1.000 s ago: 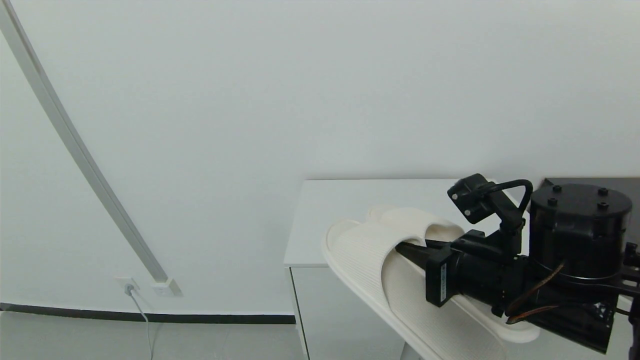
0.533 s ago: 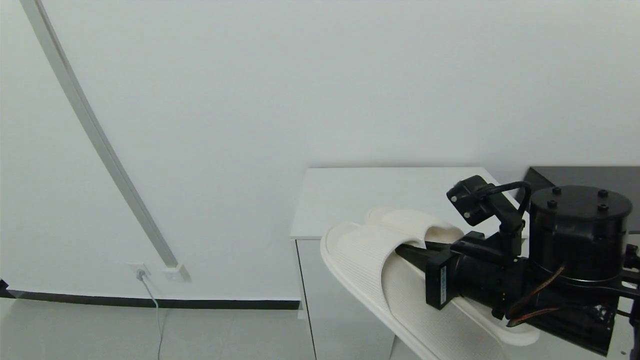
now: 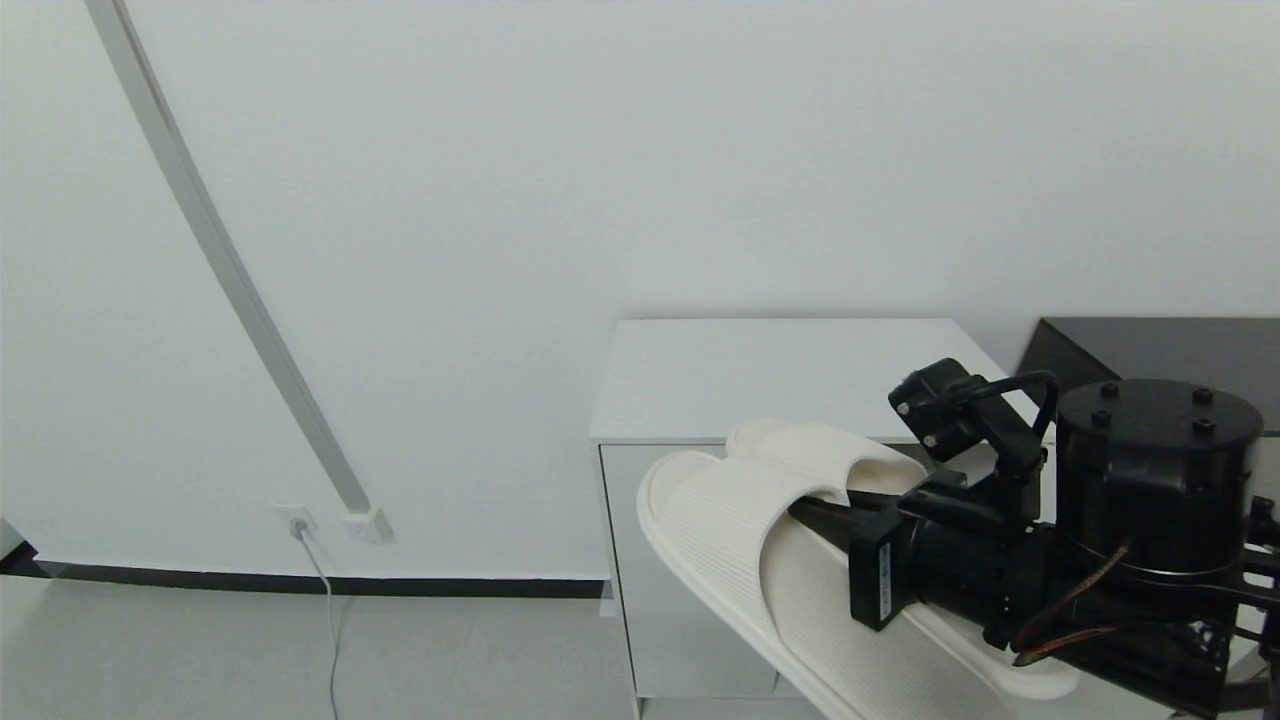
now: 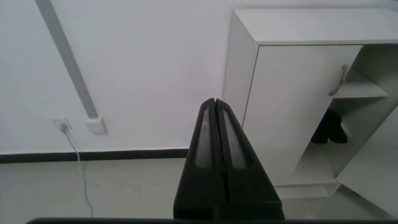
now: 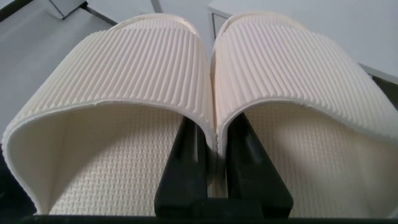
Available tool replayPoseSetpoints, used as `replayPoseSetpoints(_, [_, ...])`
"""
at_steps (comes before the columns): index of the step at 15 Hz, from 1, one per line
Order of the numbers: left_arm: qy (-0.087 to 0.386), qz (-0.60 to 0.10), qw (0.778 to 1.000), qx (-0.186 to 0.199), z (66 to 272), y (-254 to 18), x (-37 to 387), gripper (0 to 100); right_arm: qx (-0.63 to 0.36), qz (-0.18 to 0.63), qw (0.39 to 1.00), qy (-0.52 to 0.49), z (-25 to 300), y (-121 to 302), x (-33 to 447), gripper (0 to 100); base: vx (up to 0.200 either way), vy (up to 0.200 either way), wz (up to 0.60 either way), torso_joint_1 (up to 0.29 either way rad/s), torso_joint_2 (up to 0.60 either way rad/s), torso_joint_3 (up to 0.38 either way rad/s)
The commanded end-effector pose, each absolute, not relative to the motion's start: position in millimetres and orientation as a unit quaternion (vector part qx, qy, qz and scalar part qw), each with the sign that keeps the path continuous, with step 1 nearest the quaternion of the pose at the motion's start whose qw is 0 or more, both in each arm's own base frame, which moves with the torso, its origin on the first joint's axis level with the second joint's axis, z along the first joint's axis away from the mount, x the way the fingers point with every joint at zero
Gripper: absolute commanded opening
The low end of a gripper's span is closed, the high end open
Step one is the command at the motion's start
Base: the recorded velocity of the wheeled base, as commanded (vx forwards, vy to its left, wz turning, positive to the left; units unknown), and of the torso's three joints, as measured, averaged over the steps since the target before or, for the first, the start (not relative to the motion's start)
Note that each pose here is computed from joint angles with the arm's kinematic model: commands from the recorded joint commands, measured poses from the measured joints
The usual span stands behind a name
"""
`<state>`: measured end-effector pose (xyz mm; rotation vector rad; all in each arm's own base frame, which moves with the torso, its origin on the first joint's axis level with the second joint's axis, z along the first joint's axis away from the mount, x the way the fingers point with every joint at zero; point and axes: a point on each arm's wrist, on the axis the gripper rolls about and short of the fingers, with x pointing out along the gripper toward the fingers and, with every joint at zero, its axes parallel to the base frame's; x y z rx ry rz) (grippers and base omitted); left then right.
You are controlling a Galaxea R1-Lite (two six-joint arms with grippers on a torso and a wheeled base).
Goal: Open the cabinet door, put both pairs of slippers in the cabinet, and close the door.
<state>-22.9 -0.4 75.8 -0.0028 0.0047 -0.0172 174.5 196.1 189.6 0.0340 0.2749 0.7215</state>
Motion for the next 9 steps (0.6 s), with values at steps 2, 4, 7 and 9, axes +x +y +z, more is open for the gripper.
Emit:
replayPoseSetpoints(2, [0.002,-0.008,1.0,-0.002,75.7,-0.4,-22.9,0,0.013,0.354,0.925,0.139,186.5,197.2,173.8,0,0.0,0.0,0.0,0.0,0.0,0.0])
replayPoseSetpoints(4, [0.002,-0.008,1.0,-0.002,75.7,-0.4,-22.9,0,0.013,0.354,0.925,0.14,185.7,197.3,173.9,0,0.0,0.0,0.0,0.0,0.0,0.0])
replayPoseSetpoints(7, [0.002,-0.008,1.0,-0.002,75.7,-0.4,-22.9,0,0.011,0.353,0.925,0.141,184.9,197.7,174.3,0,0.0,-0.067,0.0,0.001,0.0,-0.001])
replayPoseSetpoints(9, [0.002,-0.008,1.0,-0.002,75.7,-0.4,-22.9,0,0.008,0.354,0.925,0.14,184.9,198.0,174.0,0,0.0,-0.2,0.0,0.002,0.0,0.005])
